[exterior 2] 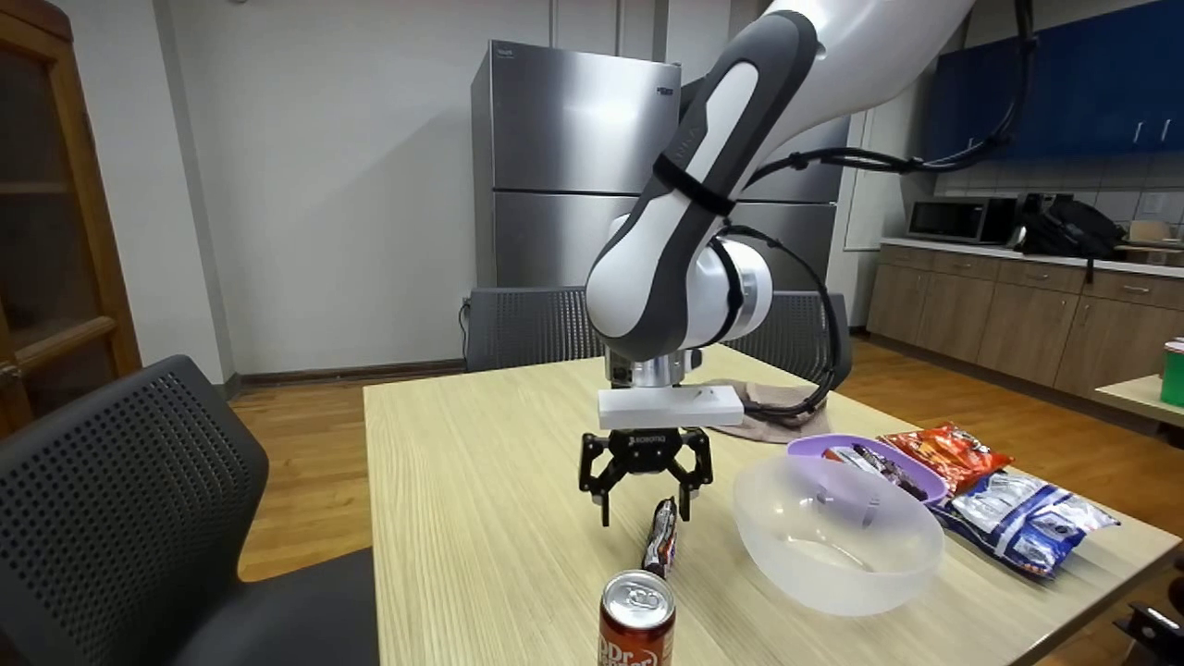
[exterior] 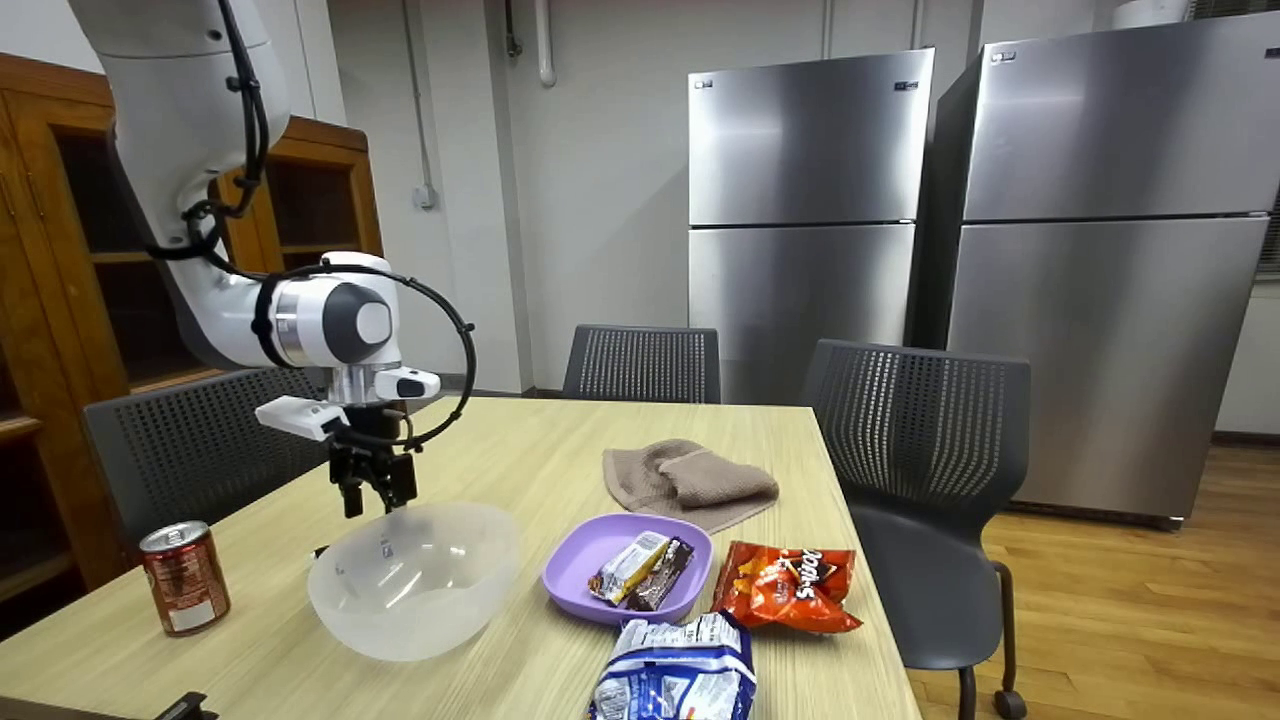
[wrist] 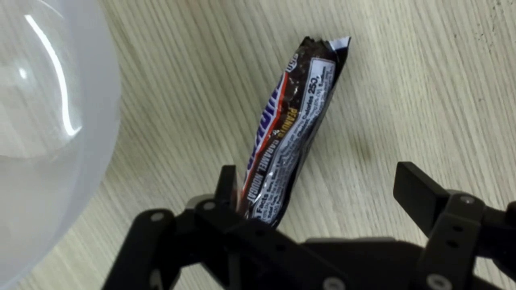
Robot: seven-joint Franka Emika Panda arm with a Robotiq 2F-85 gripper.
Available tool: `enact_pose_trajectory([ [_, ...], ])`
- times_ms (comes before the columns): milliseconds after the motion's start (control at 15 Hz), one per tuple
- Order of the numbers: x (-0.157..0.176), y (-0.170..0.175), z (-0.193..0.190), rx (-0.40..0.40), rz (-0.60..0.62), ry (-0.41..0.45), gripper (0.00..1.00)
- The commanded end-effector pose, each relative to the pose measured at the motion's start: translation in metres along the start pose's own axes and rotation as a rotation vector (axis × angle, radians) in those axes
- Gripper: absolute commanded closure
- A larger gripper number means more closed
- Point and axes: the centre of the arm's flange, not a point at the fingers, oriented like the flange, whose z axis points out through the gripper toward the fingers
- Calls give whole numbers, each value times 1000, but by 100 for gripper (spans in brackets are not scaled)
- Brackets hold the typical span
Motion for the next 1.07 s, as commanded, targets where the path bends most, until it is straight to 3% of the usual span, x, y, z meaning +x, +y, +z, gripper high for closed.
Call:
enact_pose_trajectory([
  [0, -10, 6, 0, 3, 28, 5, 0],
  [533, -8, 14, 6, -4, 52, 2, 0],
  [600, -8, 15, 5, -4, 56, 5, 25],
  [733, -7, 16, 5, -5, 60, 9, 32],
  [1000, -4, 21, 3, -1, 75, 16, 65],
])
